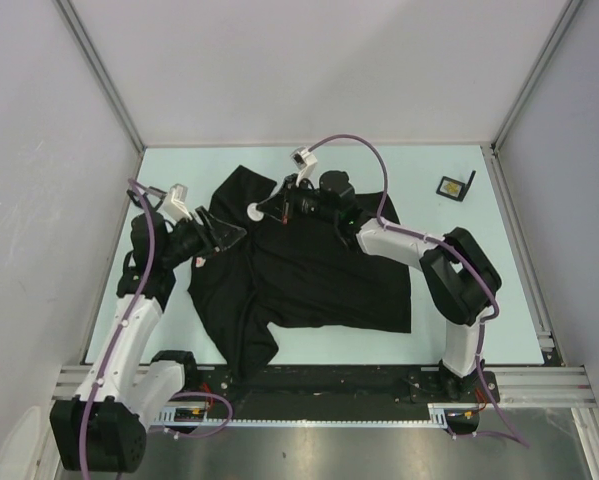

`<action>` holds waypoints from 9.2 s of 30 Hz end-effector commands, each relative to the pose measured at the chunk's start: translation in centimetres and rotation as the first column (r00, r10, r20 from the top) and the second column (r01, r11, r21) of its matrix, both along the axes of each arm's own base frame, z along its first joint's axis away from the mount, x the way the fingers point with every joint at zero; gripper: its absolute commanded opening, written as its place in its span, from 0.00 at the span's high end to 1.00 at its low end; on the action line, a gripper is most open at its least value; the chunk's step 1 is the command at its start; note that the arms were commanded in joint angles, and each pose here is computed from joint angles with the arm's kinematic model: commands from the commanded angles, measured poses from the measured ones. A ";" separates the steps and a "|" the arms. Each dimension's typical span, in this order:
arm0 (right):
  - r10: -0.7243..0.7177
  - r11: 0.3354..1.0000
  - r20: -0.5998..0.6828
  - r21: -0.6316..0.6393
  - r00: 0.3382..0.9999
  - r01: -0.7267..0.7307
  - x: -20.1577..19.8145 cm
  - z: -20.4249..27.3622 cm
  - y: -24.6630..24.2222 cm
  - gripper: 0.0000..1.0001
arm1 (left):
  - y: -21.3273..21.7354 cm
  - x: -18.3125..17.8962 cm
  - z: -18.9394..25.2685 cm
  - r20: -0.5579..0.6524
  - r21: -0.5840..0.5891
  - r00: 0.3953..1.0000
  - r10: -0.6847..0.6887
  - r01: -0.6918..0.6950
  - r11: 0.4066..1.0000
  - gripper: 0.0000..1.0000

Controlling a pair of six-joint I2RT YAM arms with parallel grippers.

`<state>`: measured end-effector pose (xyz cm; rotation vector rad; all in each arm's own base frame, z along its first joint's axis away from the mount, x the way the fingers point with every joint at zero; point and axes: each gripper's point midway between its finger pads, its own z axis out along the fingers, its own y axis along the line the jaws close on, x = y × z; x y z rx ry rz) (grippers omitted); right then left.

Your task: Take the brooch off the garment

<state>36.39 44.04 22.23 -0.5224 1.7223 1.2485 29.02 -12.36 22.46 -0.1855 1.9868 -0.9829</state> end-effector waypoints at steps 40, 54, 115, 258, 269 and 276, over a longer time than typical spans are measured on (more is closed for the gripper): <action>0.300 0.903 -0.108 0.352 0.948 -0.245 -7.1 7.4 2.7 1.00 | 0.6 -2.3 3.7 0.255 -0.242 0.967 -0.024 0.088 0.966 0.59; 0.330 0.890 -0.102 0.365 0.938 -0.273 -7.8 7.5 3.3 1.00 | 0.8 -2.3 5.2 0.297 -0.289 0.955 -0.008 0.098 0.952 0.69; 0.354 0.882 -0.115 0.370 0.928 -0.290 -7.9 6.6 4.0 0.81 | 1.5 -3.0 8.1 0.305 -0.249 0.952 0.015 0.064 0.966 1.00; -0.221 0.962 -0.204 0.114 0.954 0.248 6.3 -1.0 -10.9 0.52 | 30.8 24.5 -12.4 0.040 0.966 0.586 0.809 -0.230 0.119 1.00; -0.216 0.963 -0.205 0.119 0.955 0.244 6.3 -1.0 -10.8 0.52 | 30.8 24.4 -13.6 0.022 0.970 0.585 0.811 -0.209 0.125 0.99; -0.211 0.963 -0.209 0.121 0.955 0.240 6.3 -1.1 -10.7 0.52 | 30.7 24.7 -13.5 0.020 0.966 0.591 0.806 -0.220 0.137 0.93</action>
